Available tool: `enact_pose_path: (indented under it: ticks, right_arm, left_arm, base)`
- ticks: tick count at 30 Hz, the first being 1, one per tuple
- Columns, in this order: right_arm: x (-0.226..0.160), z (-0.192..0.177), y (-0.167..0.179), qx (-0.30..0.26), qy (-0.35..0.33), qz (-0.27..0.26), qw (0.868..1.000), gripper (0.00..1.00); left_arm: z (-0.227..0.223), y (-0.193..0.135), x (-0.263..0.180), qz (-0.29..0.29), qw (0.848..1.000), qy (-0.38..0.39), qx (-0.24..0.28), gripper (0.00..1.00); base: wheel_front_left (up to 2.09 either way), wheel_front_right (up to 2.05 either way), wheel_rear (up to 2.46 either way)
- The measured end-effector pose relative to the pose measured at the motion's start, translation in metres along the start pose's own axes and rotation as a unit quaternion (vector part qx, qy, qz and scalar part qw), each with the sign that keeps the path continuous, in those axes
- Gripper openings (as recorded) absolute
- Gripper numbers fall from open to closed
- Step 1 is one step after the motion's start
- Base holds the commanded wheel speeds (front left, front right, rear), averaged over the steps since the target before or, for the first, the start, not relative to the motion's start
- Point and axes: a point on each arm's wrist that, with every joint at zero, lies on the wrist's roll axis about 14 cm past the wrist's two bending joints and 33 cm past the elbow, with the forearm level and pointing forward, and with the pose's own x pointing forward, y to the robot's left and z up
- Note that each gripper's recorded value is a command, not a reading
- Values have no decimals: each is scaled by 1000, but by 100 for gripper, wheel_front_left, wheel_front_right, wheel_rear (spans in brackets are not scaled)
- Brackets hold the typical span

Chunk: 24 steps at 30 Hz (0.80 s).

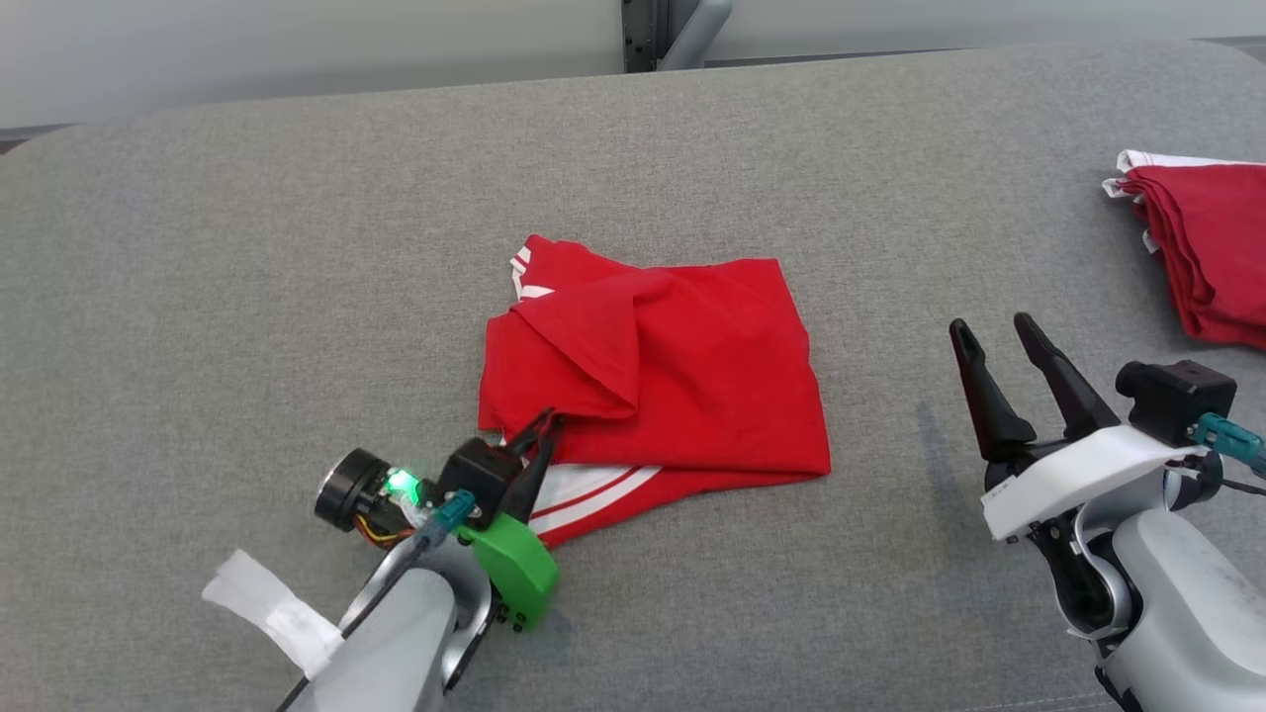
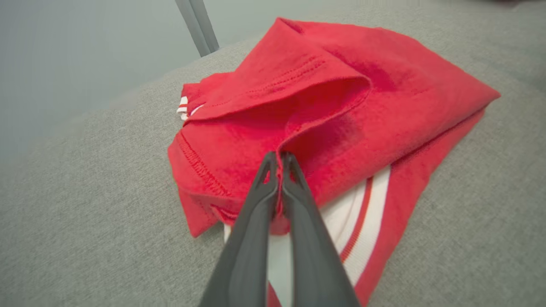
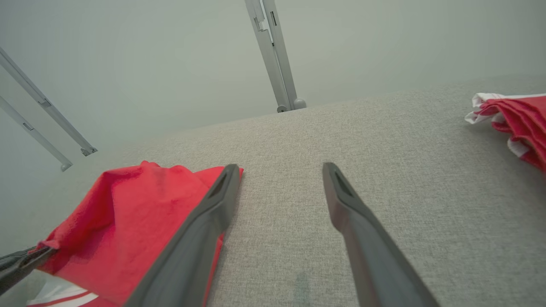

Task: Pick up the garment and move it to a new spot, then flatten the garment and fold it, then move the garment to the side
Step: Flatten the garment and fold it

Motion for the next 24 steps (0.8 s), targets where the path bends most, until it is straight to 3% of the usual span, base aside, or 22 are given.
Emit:
enact_pose_path:
  ticks: [6, 12, 21, 22, 23, 24]
  right_arm:
    - [4, -2, 6, 4, 0, 7, 1000, 100]
    - [10, -7, 15, 4, 5, 20, 1000, 100]
    - [13, -10, 24, 4, 10, 34, 999, 100]
    - [12, -11, 25, 4, 11, 35, 999, 100]
    - [12, -11, 26, 4, 12, 36, 999, 100]
    - [12, -12, 27, 4, 12, 37, 999, 100]
  left_arm:
    - [-2, 17, -10, 69, 984, -18, -161, 0]
    - [-11, 15, -21, 97, 932, -8, -350, 0]
    - [-2, 8, -36, 83, 880, -5, -468, 0]
    - [-7, 7, -39, 87, 879, 8, -468, 18]
    - [-14, 8, -44, 98, 879, 21, -466, 64]
    - [-22, 12, -49, 110, 882, 35, -456, 100]
  base:
    - [0, 0, 0]
    - [0, 0, 0]
    - [0, 0, 0]
    - [0, 0, 0]
    - [0, 0, 0]
    - [0, 0, 0]
